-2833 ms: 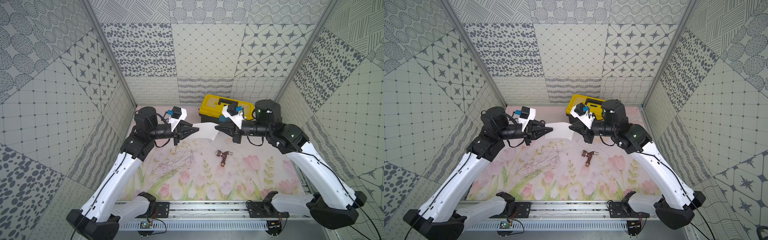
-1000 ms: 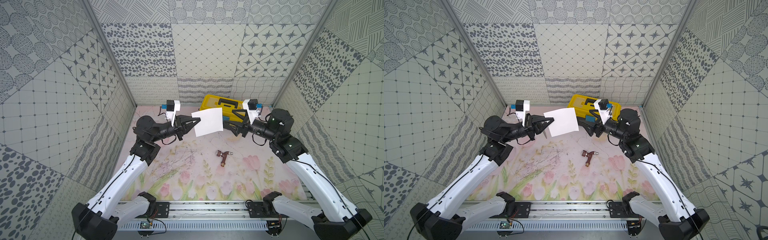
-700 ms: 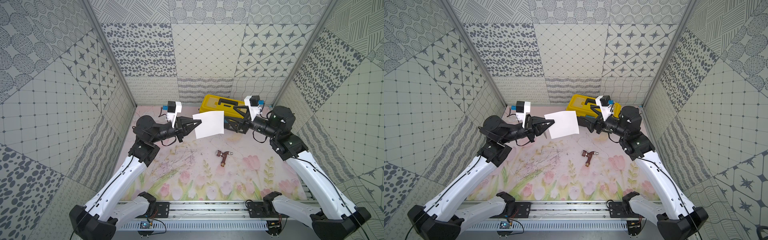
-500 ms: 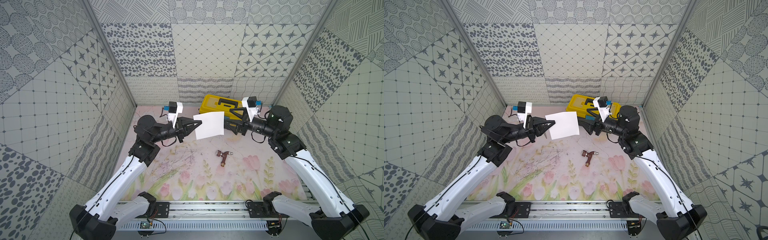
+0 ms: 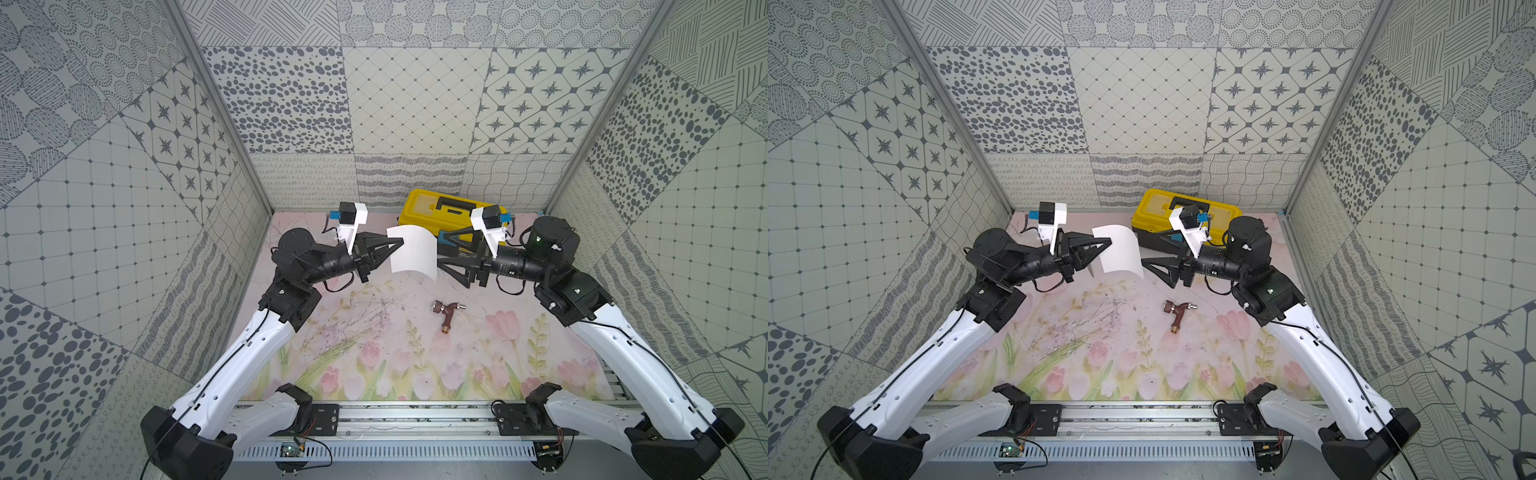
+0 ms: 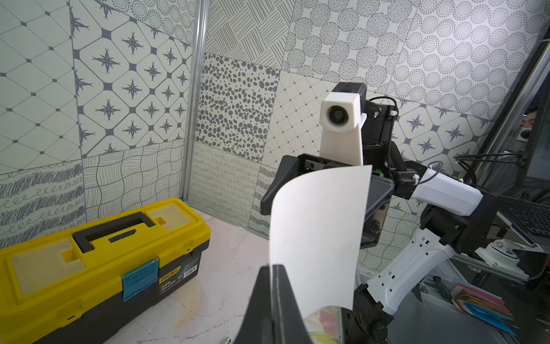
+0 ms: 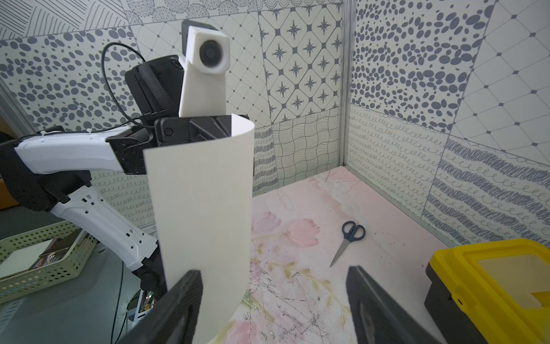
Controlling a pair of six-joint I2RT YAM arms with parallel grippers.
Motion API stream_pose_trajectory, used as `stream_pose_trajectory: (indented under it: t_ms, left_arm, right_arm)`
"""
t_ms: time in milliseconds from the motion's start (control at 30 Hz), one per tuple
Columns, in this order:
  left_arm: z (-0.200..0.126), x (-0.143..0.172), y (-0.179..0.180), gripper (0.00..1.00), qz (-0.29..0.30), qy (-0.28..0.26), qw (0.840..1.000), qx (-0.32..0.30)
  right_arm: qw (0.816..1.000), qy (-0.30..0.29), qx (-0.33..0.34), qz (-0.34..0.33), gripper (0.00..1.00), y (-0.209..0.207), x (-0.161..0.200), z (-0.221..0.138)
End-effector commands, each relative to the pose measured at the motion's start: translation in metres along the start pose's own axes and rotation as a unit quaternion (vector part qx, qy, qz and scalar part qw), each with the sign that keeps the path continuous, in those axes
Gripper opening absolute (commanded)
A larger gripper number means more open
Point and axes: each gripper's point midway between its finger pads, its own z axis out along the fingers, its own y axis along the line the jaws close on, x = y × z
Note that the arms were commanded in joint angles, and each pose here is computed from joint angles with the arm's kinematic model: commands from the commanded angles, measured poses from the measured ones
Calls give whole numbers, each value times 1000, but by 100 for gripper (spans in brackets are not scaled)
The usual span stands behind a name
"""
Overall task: Fold the square paper along the opposite sides
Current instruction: Fold the paper.
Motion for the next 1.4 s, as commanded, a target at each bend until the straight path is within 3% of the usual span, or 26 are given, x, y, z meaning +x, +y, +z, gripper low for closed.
stream_pose_trajectory:
  t_ms: [0,733,1367]
  left_arm:
    - [1,-5,1,0,20,-5,1000,-6]
    - [3,1,0,0,13,4,1000,4]
    - [8,7,0,0,4,11,1000,11]
  right_arm:
    - [1000,-13,-12,-18,81,8,-14,1]
    - [999,7,-48,-14,80,9,-4,42]
    - [997,12,-75,-10,71,11,-1,63]
